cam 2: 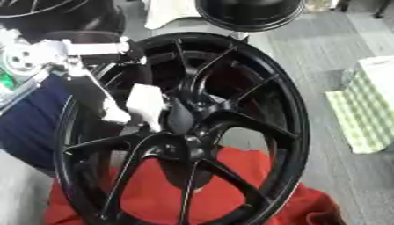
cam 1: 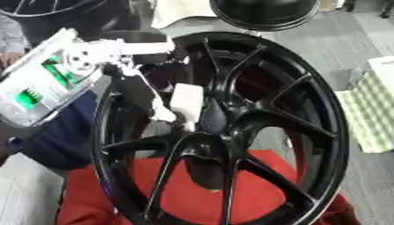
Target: Pull the pin out of the wheel hub.
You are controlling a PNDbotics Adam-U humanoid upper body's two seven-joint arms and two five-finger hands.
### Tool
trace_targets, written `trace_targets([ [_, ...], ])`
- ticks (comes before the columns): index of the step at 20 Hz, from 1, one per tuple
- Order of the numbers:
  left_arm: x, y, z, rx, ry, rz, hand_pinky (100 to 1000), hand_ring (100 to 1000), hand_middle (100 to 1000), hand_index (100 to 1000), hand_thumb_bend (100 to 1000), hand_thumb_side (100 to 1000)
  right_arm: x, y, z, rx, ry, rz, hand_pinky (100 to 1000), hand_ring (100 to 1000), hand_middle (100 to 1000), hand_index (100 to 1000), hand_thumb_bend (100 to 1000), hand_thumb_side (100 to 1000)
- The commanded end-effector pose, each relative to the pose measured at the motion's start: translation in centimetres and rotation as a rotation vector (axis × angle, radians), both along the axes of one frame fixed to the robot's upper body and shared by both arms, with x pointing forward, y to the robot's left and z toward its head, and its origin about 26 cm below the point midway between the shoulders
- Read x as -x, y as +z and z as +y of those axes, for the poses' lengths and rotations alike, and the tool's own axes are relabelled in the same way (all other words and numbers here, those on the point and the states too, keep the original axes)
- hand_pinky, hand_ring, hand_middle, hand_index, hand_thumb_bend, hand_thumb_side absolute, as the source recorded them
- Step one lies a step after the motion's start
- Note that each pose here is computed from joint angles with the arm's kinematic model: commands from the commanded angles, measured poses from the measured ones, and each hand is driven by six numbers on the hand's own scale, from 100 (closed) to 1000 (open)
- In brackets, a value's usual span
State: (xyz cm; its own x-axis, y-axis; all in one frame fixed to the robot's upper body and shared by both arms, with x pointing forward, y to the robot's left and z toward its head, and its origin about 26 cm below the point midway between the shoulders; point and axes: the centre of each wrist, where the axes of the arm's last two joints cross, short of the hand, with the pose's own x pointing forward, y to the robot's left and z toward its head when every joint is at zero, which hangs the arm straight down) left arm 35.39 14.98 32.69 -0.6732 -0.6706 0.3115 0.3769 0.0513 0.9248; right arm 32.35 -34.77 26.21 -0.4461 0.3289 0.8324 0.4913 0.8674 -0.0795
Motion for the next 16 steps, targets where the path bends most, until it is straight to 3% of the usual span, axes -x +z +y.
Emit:
trace_targets([
  [1,0.8,2.1,0.8,0.029,0.007,-0.056,717,625,498,405,515,100,0.2,1.1,-0.2,0.019,-0.001,-0.027,685,631,559,668,100,875],
  [3,1.1,2.4,0.8,0.046,0.002,-0.059,714,623,498,405,476,100,0.3,1.1,-0.2,0.019,0.000,-0.028,685,632,559,668,100,870],
  [4,1.3,2.6,0.9,0.057,-0.001,-0.061,712,622,496,405,511,100,0.3,1.1,-0.2,0.019,0.000,-0.028,685,631,559,668,100,874],
  [11,2.9,4.3,1.1,0.186,-0.014,-0.077,689,611,489,405,489,100,0.3,1.1,-0.1,0.020,0.005,-0.030,686,632,559,668,100,875],
  [16,4.0,6.8,3.1,0.324,0.019,-0.148,678,605,484,405,467,100,0.3,1.1,-0.2,0.019,0.001,-0.031,686,632,560,668,100,875],
])
